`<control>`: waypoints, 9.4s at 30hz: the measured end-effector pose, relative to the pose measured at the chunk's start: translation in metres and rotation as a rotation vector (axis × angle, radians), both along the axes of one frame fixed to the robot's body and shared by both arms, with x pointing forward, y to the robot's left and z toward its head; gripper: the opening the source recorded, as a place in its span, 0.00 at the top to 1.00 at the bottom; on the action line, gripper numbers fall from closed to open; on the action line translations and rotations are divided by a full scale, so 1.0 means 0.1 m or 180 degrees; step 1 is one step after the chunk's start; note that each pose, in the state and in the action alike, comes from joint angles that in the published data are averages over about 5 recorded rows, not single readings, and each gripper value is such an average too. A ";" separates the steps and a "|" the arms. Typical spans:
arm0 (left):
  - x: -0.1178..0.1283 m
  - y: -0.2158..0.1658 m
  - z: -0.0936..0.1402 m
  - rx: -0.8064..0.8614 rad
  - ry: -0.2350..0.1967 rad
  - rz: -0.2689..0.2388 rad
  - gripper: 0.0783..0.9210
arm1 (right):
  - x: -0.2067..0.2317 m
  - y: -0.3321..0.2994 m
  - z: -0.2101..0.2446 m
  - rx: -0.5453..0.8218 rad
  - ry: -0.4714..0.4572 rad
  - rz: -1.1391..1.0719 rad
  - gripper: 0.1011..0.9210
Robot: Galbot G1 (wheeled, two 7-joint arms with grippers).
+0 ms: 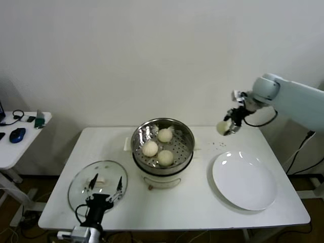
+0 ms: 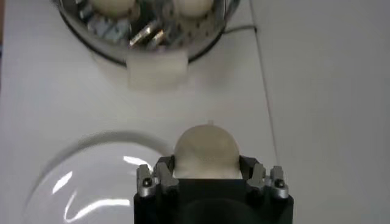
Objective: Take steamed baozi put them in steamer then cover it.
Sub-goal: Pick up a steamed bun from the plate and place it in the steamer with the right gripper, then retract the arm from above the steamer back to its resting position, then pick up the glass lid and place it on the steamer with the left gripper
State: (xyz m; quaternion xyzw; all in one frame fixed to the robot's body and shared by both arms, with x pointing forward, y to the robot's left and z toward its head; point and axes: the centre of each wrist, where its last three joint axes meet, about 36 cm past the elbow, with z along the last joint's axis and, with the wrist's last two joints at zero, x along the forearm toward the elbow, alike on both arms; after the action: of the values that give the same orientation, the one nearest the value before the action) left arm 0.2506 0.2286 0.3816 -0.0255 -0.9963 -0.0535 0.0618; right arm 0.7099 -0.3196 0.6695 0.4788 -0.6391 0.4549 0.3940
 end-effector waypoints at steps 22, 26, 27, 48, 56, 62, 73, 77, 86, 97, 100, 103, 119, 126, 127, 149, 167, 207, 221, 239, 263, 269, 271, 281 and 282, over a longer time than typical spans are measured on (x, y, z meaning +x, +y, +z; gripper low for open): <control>0.00 0.06 -0.01 -0.0013 -0.0014 -0.0022 0.12 | 0.14 1.74 -0.28 -0.0126 0.0343 0.0476 0.29; 0.01 0.09 -0.02 -0.0014 -0.0015 -0.0006 0.12 | 0.15 1.87 -0.46 -0.0200 0.0377 0.0534 0.29; 0.01 0.09 -0.02 -0.0016 -0.0017 -0.0004 0.12 | 0.16 1.89 -0.50 -0.0219 0.0383 0.0545 0.29; -0.01 0.13 -0.04 -0.0008 -0.0010 0.0021 0.12 | 0.16 2.01 -0.79 -0.0391 0.0355 0.0630 0.12; 0.01 0.14 -0.01 0.0010 -0.0040 0.0017 0.12 | 0.11 1.95 -0.49 -0.0259 0.0253 0.0663 0.12; 0.03 0.16 -0.04 0.0084 -0.0060 0.0019 0.12 | 0.03 1.69 -0.19 -0.0035 0.0052 0.0682 0.12; 0.11 0.15 -0.05 0.0246 -0.0118 0.0013 0.12 | -0.26 0.92 -0.27 0.1011 -0.0757 0.0544 0.12; 0.13 0.15 -0.05 0.0306 -0.0137 0.0019 0.12 | -0.42 0.65 -0.45 0.1517 -0.1116 0.0380 0.12; 0.13 0.17 0.00 0.0507 -0.0167 0.0004 0.12 | -0.84 0.14 -0.91 0.2475 -0.1826 -0.0241 0.12; 0.20 0.29 0.09 0.1284 -0.0183 0.0028 0.12 | -1.47 -0.14 -1.51 0.3276 -0.2301 -0.1143 0.12; 0.20 0.34 0.10 0.1747 -0.0133 0.0011 0.12 | -1.68 -0.20 -1.71 0.3411 -0.2370 -0.1384 0.12; 0.19 0.38 0.09 0.2302 -0.0043 -0.0037 0.12 | -1.90 -0.28 -1.89 0.3485 -0.2462 -0.1618 0.12; 0.30 0.48 -0.32 0.4516 0.0199 -0.0271 0.12 | -2.97 -0.77 -2.82 0.3283 -0.2681 -0.2676 0.12; 0.41 0.55 -0.60 0.4844 0.0290 -0.0364 0.12 | -3.21 -0.90 -2.97 0.3142 -0.2762 -0.2889 0.12; 0.43 0.56 -0.64 0.4874 0.0299 -0.0375 0.12 | -3.23 -0.91 -2.99 0.3128 -0.2772 -0.2909 0.12; 0.89 0.78 -1.15 0.5055 0.0306 -0.0334 0.12 | -3.46 -0.92 -3.17 0.2968 -0.2823 -0.3064 0.12; 0.98 0.79 -1.22 0.4879 0.0282 -0.0286 0.50 | -3.49 -0.79 -3.26 0.2922 -0.2771 -0.3004 0.12; 0.74 0.62 0.04 0.4992 -0.0043 0.0752 0.92 | -3.13 -0.83 -3.20 0.2769 -0.2831 -0.2828 0.12; 0.99 0.13 0.64 0.4891 -0.0283 0.0737 0.92 | -2.93 -0.84 -3.21 0.2647 -0.2849 -0.2775 0.12; 1.58 -1.21 0.92 0.4650 -0.0464 0.0189 0.92 | -3.04 -1.13 -3.29 0.2466 -0.2911 -0.2895 0.12; 1.97 -2.22 0.69 0.4492 -0.0370 -0.0176 0.92 | -3.17 -1.25 -3.42 0.2380 -0.2931 -0.2998 0.12; 2.07 -2.24 0.61 0.4533 -0.0316 -0.0160 0.92 | -3.19 -1.25 -3.44 0.2381 -0.2927 -0.3004 0.12; 2.10 -2.23 0.59 0.4550 -0.0293 -0.0154 0.92 | -3.20 -1.25 -3.46 0.2379 -0.2919 -0.3008 0.12; 2.14 -2.22 0.48 0.4587 -0.0223 -0.0164 0.92 | -3.19 -1.24 -3.47 0.2380 -0.2911 -0.2999 0.12; 2.15 -2.22 0.47 0.4589 -0.0223 -0.0163 0.92 | -3.19 -1.24 -3.47 0.2380 -0.2911 -0.2998 0.12</control>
State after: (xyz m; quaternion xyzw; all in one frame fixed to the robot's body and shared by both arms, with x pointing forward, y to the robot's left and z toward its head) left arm 0.4651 0.0065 0.4290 0.0001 -0.7137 -0.6998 0.0300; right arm 0.3912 -0.4436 0.3229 0.0203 -0.9878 0.1446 0.0536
